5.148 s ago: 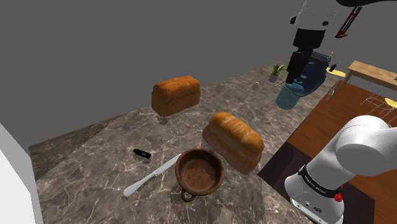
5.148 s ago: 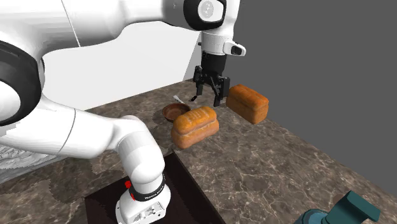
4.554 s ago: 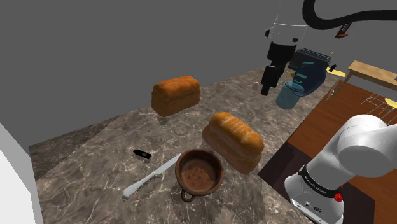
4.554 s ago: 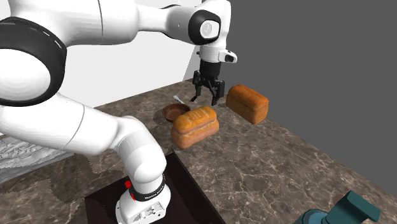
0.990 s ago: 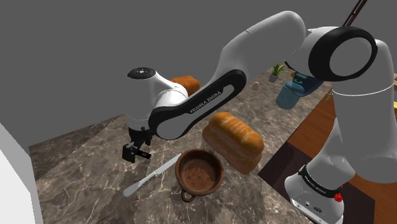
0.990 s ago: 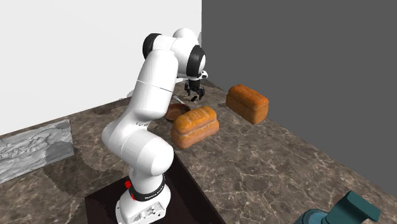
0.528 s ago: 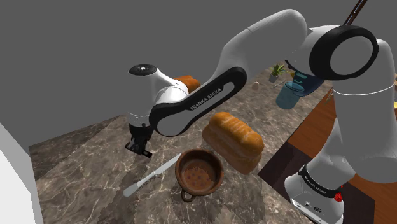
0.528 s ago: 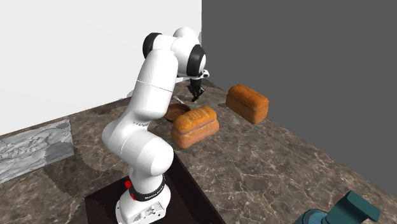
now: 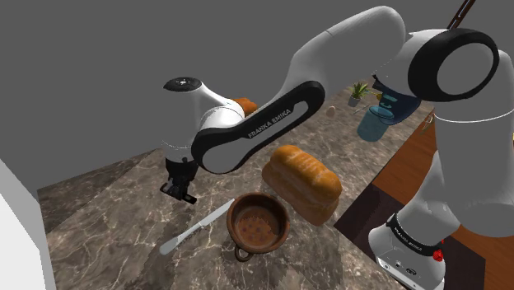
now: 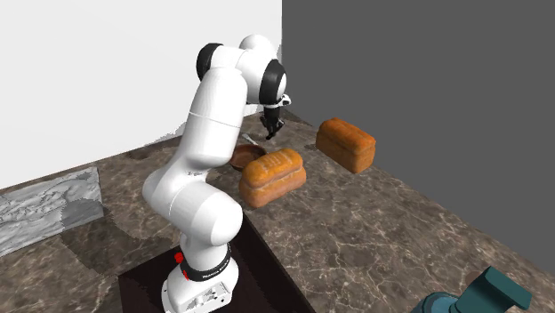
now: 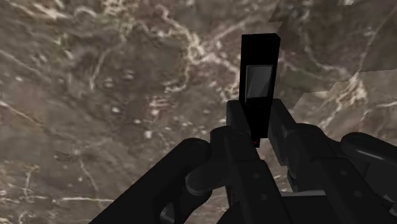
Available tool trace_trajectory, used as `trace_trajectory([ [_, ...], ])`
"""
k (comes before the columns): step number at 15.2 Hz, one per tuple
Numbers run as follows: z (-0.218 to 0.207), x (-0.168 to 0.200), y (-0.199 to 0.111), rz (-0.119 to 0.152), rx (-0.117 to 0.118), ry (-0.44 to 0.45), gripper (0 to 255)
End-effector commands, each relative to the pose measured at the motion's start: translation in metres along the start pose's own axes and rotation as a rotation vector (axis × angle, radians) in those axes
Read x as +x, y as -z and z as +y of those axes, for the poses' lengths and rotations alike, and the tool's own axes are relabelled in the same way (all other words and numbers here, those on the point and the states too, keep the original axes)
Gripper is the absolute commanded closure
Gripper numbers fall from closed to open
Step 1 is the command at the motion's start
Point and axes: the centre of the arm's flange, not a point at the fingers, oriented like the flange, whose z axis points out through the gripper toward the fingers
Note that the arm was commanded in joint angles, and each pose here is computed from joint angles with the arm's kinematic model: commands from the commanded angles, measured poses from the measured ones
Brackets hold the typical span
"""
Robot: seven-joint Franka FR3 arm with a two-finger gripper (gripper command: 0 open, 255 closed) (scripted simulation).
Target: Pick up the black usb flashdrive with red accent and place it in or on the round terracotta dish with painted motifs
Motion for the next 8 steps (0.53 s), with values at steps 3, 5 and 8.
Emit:
trace_trajectory([
  [3,-0.001,0.002,0.02,-0.001,0.0,0.0,255],
  [5,-0.001,0.002,0.031,-0.001,0.0,0.0,255],
  [8,-0.002,0.003,0.047,-0.001,0.0,0.0,255],
])
